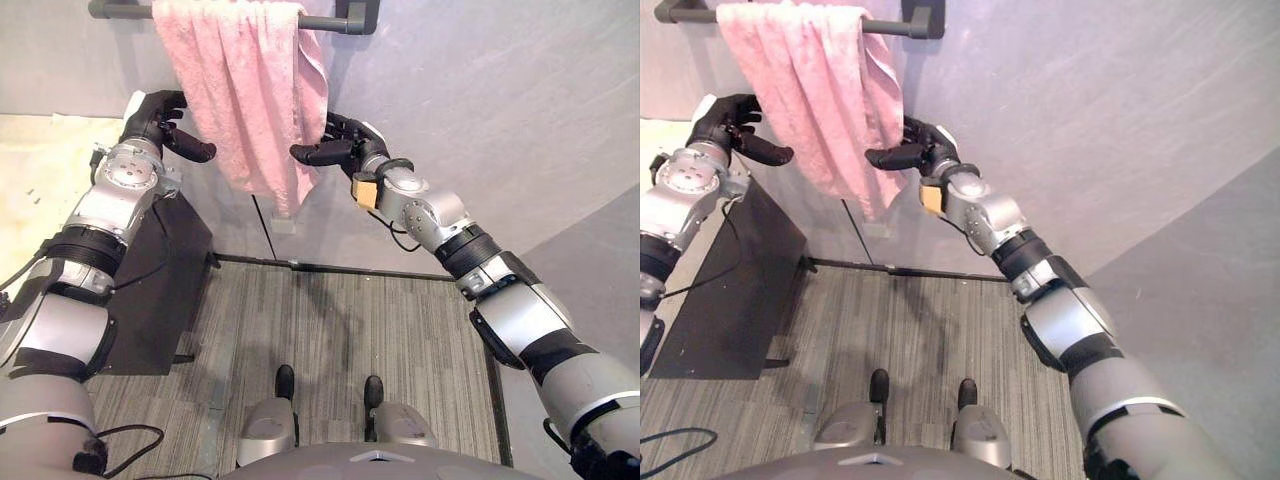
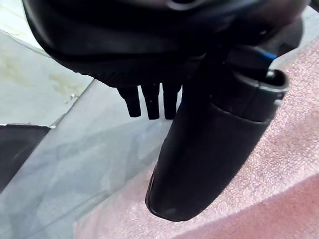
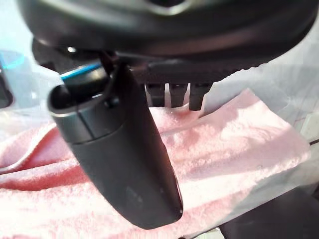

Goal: Organize the bathroom.

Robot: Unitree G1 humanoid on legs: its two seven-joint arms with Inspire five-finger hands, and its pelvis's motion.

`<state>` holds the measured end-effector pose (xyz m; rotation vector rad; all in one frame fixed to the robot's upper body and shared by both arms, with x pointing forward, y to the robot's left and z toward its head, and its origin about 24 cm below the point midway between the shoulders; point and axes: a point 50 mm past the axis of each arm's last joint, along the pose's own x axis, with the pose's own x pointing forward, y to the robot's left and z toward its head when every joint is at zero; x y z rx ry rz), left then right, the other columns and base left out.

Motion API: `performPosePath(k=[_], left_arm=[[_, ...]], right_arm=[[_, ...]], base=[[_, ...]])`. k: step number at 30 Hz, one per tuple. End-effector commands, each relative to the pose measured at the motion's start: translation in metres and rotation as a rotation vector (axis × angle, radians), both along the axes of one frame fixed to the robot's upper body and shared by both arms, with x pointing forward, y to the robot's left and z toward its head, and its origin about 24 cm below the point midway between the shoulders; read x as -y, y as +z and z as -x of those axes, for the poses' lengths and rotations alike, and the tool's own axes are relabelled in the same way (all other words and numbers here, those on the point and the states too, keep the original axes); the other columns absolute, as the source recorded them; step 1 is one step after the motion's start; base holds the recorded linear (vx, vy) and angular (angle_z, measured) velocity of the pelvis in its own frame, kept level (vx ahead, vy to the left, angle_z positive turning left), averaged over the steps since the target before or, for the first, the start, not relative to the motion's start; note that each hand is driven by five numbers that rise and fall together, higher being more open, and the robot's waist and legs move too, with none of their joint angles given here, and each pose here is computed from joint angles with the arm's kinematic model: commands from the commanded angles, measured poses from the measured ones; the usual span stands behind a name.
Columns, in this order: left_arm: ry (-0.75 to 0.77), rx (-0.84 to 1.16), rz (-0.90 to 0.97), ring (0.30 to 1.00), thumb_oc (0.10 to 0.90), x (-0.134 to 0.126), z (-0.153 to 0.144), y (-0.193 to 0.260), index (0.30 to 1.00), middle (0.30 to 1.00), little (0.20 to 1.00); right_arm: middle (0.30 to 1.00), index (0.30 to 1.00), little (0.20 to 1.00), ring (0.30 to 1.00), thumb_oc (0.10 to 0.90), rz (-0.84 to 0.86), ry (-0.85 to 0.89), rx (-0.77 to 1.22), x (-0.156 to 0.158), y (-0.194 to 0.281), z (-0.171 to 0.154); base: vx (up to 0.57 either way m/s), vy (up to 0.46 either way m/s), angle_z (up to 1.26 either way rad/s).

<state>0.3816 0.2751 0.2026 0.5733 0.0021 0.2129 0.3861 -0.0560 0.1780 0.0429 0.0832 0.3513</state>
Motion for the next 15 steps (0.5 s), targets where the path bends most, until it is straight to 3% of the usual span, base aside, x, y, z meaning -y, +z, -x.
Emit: performPosePath(k=[1, 12, 13, 14, 15], left_arm=[[-0.137, 0.261, 0.045, 0.9, 0.8, 0.042, -0.012, 0.066, 0.9, 0.9, 0.9], [-0.144, 0.236, 0.065, 0.9, 0.8, 0.04, -0.014, 0.063, 0.9, 0.9, 0.9], [-0.144, 0.233, 0.061, 0.792, 0.728, 0.036, -0.014, 0.061, 0.792, 0.792, 0.792], [-0.145, 0.232, 0.064, 0.3, 0.4, 0.03, -0.013, 0.059, 0.3, 0.3, 0.3], [-0.147, 0.233, 0.067, 0.3, 0.4, 0.029, -0.013, 0.058, 0.3, 0.3, 0.3]], right_arm=[[0.9, 0.9, 0.9, 0.9, 0.8, -0.097, 0.106, 0.242, -0.029, 0.062, 0.008], [0.9, 0.9, 0.9, 0.9, 0.8, -0.076, 0.125, 0.208, -0.035, 0.047, 0.008], [0.9, 0.9, 0.9, 0.9, 0.8, -0.076, 0.133, 0.205, -0.035, 0.047, 0.008], [0.375, 0.375, 0.375, 0.375, 0.45, -0.077, 0.14, 0.204, -0.034, 0.048, 0.008], [0.3, 0.3, 0.3, 0.3, 0.4, -0.08, 0.142, 0.203, -0.034, 0.048, 0.008]], base=[[0.02, 0.016, 0.06], [0.02, 0.004, 0.01], [0.0, 0.0, 0.0], [0.0, 0.0, 0.0], [0.0, 0.0, 0.0]])
